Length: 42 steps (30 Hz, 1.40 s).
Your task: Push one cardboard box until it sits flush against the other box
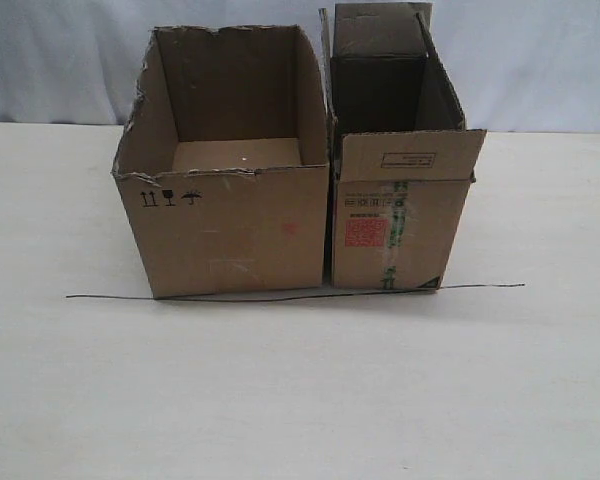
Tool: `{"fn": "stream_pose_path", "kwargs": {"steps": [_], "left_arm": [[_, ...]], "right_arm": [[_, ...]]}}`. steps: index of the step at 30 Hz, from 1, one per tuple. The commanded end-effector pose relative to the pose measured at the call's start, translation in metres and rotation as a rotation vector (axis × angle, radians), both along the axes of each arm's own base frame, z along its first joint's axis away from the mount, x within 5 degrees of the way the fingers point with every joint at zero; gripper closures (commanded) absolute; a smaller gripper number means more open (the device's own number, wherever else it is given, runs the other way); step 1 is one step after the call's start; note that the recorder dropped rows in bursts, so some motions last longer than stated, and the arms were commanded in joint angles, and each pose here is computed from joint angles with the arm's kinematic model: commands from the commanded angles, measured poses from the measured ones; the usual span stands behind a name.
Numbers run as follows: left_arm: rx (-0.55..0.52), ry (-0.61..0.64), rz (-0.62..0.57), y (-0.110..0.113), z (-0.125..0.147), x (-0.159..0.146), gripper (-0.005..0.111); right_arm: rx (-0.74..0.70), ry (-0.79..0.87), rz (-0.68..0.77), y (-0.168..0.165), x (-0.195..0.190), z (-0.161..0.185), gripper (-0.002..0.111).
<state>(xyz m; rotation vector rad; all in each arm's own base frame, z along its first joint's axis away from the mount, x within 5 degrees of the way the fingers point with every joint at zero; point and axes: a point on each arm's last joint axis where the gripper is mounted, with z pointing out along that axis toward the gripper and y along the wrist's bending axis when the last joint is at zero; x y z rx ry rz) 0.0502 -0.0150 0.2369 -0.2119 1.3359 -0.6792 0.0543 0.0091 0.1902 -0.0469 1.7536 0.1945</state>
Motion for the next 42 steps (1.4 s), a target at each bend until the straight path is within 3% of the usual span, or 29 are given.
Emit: {"fn": "stream_pose_path", "kwargs": {"steps": [1,3,5,7,10,20,42], "left_arm": [[0.108,0.114,0.085,0.006,-0.021,0.005,0.107],[0.394,0.134,0.106,0.004,-0.029,0.005,0.107],[0.493,0.208,0.116,0.005,-0.037,0.005,0.107],[0.482,0.331,0.145,0.009,-0.047,0.005,0.107],[0.452,0.378,0.203,0.012,-0.049,0.005,0.107],[0.448,0.384,0.250,0.015,-0.049,0.005,0.107],[0.678,0.345,0.166,0.011,-0.051,0.004,0.107]], "right_arm": [[-0.004,-0.005,0.005,0.000,0.000,-0.001,0.103],[-0.004,-0.005,0.005,0.000,0.000,-0.001,0.103],[-0.004,-0.005,0.005,0.000,0.000,-0.001,0.103],[-0.004,-0.005,0.005,0.000,0.000,-0.001,0.103],[-0.004,-0.005,0.005,0.000,0.000,-0.001,0.103],[-0.004,-0.005,0.005,0.000,0.000,-0.001,0.103],[-0.004,-0.005,0.005,0.000,0.000,-0.001,0.103]]}}
